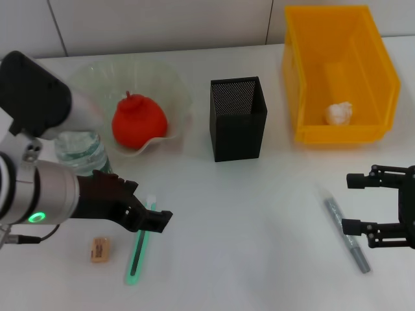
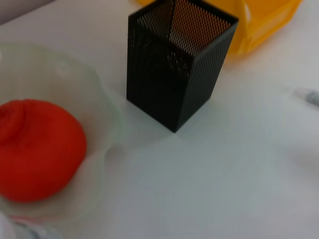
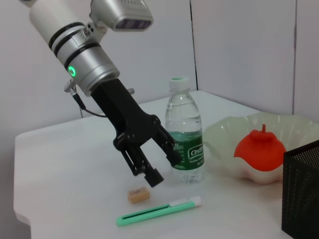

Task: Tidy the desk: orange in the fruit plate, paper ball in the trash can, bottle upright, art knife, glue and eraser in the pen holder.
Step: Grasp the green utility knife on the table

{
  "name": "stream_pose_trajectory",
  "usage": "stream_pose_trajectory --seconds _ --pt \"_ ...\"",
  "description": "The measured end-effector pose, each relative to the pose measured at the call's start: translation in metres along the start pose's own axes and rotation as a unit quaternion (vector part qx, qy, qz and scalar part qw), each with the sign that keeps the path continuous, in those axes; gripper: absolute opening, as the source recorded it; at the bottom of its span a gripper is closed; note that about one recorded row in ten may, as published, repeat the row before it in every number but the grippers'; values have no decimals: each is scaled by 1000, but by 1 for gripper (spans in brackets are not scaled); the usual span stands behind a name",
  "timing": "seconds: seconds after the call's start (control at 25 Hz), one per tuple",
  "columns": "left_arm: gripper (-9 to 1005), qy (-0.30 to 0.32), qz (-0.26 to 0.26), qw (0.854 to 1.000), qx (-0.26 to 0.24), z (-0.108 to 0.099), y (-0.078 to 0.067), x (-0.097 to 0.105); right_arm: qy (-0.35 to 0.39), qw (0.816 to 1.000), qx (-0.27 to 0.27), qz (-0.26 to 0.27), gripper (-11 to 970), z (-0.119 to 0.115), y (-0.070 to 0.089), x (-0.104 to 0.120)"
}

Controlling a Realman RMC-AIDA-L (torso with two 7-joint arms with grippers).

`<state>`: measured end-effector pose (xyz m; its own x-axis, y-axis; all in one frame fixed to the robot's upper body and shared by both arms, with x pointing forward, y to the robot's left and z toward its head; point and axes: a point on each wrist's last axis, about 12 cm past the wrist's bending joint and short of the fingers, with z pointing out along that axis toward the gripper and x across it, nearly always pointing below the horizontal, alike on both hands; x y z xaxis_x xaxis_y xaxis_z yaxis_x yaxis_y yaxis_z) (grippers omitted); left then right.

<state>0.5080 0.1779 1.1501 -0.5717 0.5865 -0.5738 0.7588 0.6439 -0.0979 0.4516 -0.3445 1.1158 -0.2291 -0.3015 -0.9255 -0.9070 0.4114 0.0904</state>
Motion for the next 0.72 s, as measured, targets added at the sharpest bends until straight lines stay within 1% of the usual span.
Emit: stream_pose_trajectory --seconds 0.08,0.2,0.48,0.72 --pt "842 12 4 1000 -9 2 -3 -2 -1 1000 0 1 768 1 -1 0" --pt "842 19 6 1000 -4 2 -6 -6 -2 1000 -1 1 768 1 -1 0" --pt "842 45 -1 999 -18 3 -11 -19 -6 1000 -5 4 768 4 -1 1" --pt "842 70 17 997 -36 10 -21 -31 -12 1000 -9 6 768 7 -1 5"
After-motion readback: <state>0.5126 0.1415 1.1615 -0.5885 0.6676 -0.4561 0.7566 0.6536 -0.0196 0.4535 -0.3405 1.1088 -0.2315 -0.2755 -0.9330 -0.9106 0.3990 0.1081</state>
